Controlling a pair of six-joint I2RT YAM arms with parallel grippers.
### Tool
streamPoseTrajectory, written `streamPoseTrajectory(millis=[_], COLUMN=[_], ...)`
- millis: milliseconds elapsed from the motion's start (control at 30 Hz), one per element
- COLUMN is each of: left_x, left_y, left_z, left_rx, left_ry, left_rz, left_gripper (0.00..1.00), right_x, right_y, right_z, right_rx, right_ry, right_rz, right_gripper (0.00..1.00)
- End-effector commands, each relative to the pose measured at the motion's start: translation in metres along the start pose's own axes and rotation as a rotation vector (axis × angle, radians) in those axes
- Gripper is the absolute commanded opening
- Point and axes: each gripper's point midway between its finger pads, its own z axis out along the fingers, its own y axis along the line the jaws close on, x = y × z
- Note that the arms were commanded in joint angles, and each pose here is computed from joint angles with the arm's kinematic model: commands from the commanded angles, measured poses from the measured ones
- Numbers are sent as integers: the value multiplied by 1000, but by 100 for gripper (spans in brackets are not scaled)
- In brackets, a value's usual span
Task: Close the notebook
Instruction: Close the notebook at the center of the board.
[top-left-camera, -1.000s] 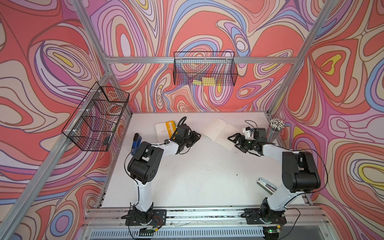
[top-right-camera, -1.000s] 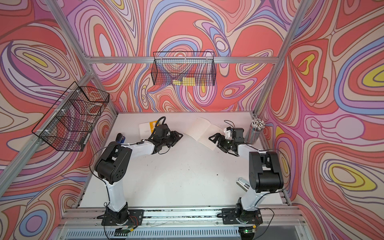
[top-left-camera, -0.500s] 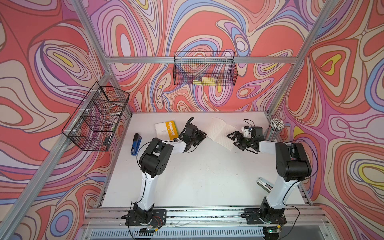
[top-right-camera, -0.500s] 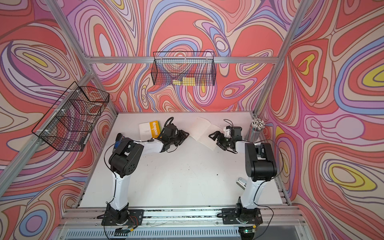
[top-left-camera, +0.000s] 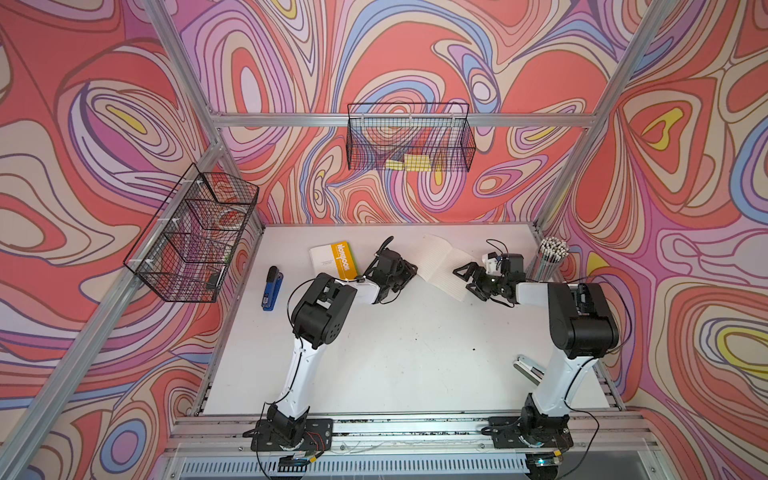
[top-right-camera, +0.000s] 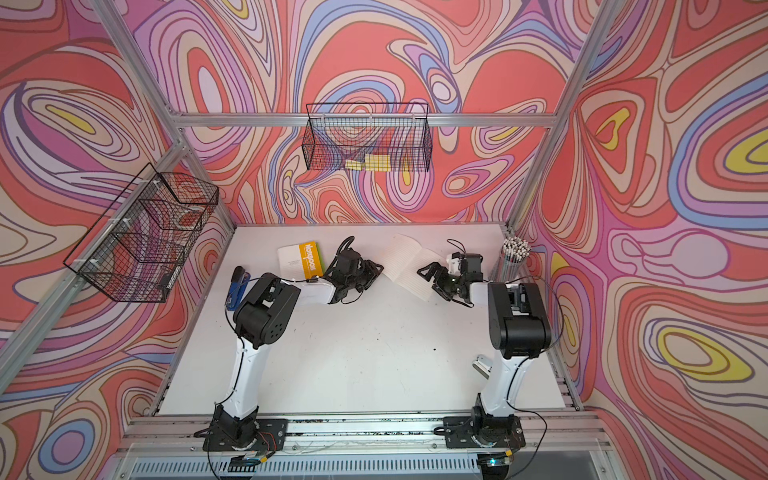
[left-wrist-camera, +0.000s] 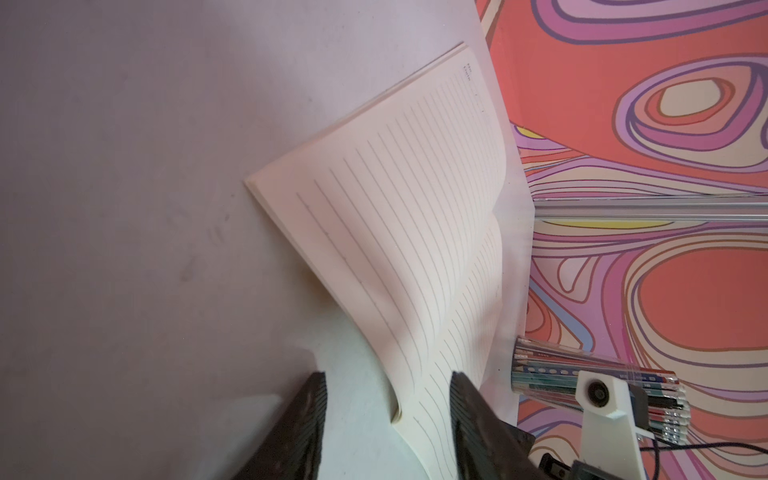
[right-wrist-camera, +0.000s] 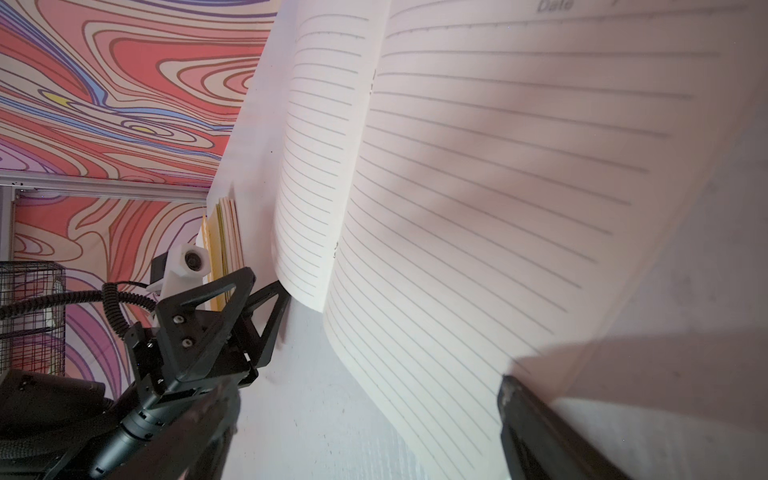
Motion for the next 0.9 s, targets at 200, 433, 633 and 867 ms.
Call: streamPoseTrajectory(millis=[200,433,633,867], left_x=[3,0,0,5], left_y=[11,18,15,15], left_z=[21,18,7,-12], left_rx=[9,116,222,306], left_ry=[-65,-177,-221,-238], left_rz=[-36,-59,-31,5], left_gripper=[35,28,2,0], right_x=[6,13,21,31], right_y=[-9,-6,-5,3], right_z=[4,-2,-8,-21], right_rx=[7,7,-1,-15], right_ry=[18,21,27,30], right_rz=[16,8,4,-18], right_gripper=[98,98,98,98])
